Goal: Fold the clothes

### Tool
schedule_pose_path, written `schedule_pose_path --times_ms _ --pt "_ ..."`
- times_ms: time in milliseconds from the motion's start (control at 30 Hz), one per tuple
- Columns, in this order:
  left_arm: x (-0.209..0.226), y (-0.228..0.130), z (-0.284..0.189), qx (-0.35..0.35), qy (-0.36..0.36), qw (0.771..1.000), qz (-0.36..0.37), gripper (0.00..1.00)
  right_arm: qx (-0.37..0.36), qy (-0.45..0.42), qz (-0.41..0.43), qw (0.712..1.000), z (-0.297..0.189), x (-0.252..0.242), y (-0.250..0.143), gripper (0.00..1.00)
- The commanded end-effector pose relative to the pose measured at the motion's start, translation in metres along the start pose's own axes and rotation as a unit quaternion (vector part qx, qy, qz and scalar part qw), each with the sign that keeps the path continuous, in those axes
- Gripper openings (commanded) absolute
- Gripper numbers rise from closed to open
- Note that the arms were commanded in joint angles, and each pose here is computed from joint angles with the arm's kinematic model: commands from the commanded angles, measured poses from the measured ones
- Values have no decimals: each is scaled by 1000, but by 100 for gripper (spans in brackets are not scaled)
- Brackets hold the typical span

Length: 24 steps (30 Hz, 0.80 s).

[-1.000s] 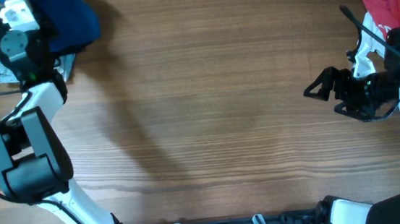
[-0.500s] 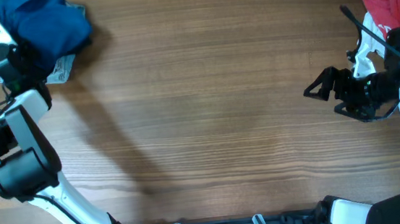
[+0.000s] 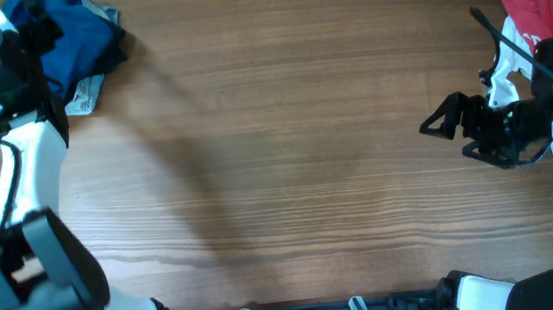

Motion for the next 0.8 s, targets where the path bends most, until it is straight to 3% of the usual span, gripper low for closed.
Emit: schedule_pose_path --times_ms 0,67,100,233,367,467,633,767 --pt "-16 6 -7 -3 -18 1000 3 100 -10 -4 -15 1000 -2 0 0 96" --pt "-14 -21 11 15 -35 999 5 29 -6 -4 -22 1000 -2 0 -1 96" --pt "-11 -39 24 16 -35 999 4 4 -5 -4 -21 1000 -2 0 -2 96" --pt "3 -109 63 20 -34 999 5 4 -1 -3 -19 1000 -2 0 -3 94" --pt "27 -189 82 87 16 996 14 5 4 -3 -17 1000 -2 1 -5 93" --pt "18 -159 80 49 5 999 10 8 6 -3 -16 1000 -2 1 -5 93" --pt "-6 -42 48 -70 -22 997 -3 6 5 -3 -15 1000 -2 1 -5 93" --pt "17 -31 56 -84 0 996 -5 8 7 -3 -14 1000 -2 1 -6 93"
Point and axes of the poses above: each gripper's point midway between its finger pads, its own z axis out along the fingers, its own x axis along the line the jaws close on, y = z × x, the point moved 9 cm from there along -z, back along the fingers, and after that the axes turned 8 degrees about -z, right-handed, at the moved point
